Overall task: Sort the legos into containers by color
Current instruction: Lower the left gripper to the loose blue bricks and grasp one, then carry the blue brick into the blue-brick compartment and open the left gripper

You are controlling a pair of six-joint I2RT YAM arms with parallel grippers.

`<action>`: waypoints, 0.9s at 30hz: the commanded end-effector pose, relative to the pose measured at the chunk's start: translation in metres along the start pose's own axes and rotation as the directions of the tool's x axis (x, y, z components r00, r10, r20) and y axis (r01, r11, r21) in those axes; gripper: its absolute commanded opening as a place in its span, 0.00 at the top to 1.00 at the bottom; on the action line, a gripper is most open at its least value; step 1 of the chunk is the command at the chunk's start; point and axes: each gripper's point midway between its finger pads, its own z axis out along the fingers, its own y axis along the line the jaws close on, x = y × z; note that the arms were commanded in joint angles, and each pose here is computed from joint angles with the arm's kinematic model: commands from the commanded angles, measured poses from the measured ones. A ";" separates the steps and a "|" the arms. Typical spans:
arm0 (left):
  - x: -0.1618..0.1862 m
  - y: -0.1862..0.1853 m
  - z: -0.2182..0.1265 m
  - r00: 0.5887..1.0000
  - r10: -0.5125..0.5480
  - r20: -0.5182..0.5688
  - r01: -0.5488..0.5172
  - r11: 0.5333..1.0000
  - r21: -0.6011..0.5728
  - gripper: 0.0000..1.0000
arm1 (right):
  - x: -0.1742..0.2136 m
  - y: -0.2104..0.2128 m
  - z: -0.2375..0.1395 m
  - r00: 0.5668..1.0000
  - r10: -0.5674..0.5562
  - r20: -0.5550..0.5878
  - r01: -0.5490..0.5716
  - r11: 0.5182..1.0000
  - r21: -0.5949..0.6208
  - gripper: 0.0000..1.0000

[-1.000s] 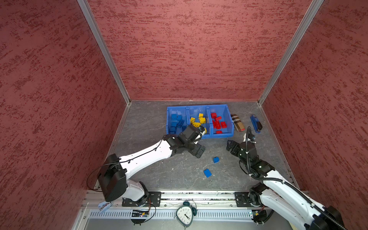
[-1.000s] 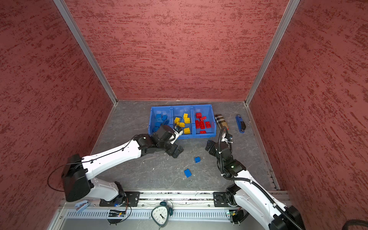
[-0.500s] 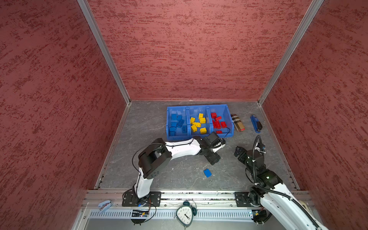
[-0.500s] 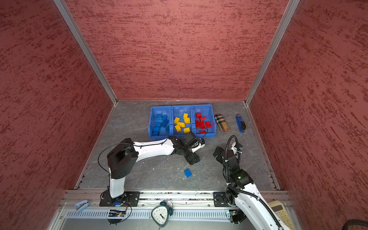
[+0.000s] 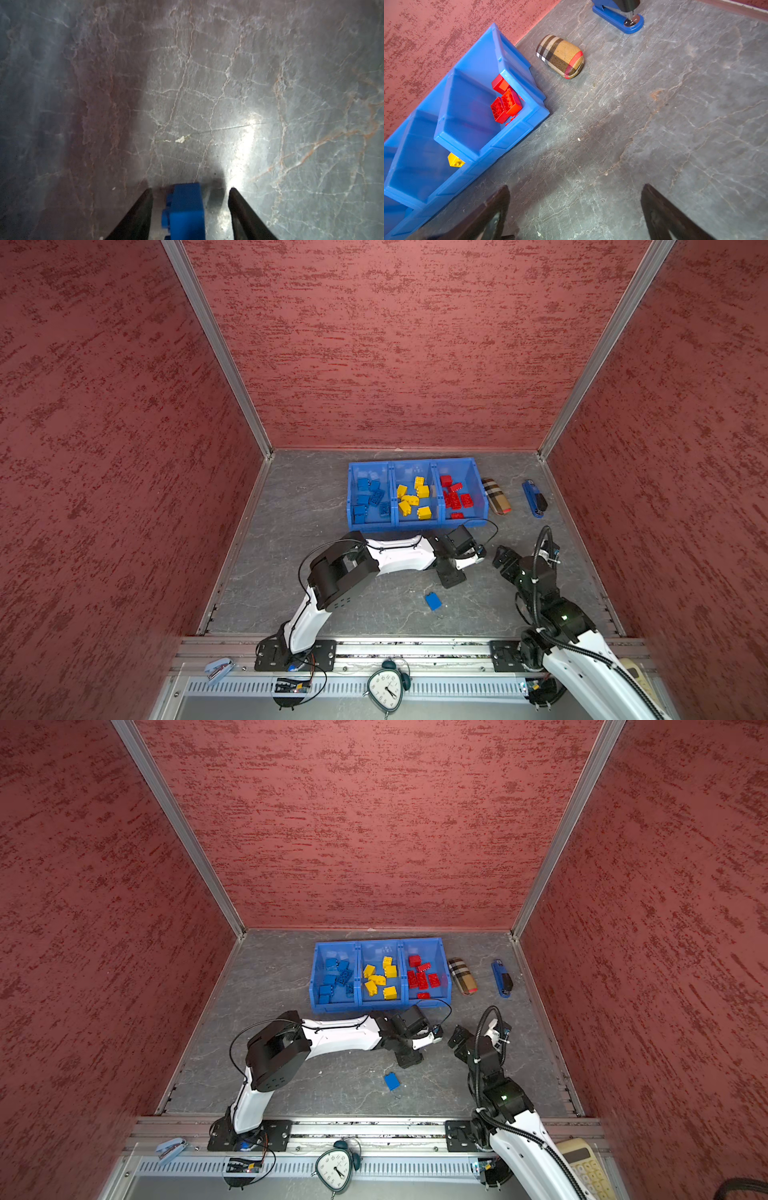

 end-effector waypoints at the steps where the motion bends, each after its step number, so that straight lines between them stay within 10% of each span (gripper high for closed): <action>1: 0.009 0.004 0.010 0.998 0.033 -0.047 -0.034 0.999 -0.032 0.45 | -0.005 -0.003 0.003 0.999 0.000 0.032 0.000 1.000 0.016 0.01; 15: 0.015 0.020 0.004 0.998 -0.067 -0.008 0.066 0.995 -0.073 0.70 | -0.009 0.025 0.003 0.996 -0.085 -0.005 0.085 0.994 -0.066 0.01; 23: 0.012 0.057 -0.036 0.929 -0.333 0.161 0.345 0.937 -0.049 0.88 | 0.008 0.099 -0.005 0.963 -0.256 -0.083 0.199 0.887 -0.416 0.01; 27: 0.027 0.079 -0.066 0.861 -0.452 0.235 0.476 0.878 -0.056 0.91 | 0.030 0.148 -0.021 0.917 -0.388 -0.091 0.242 0.723 -0.647 0.01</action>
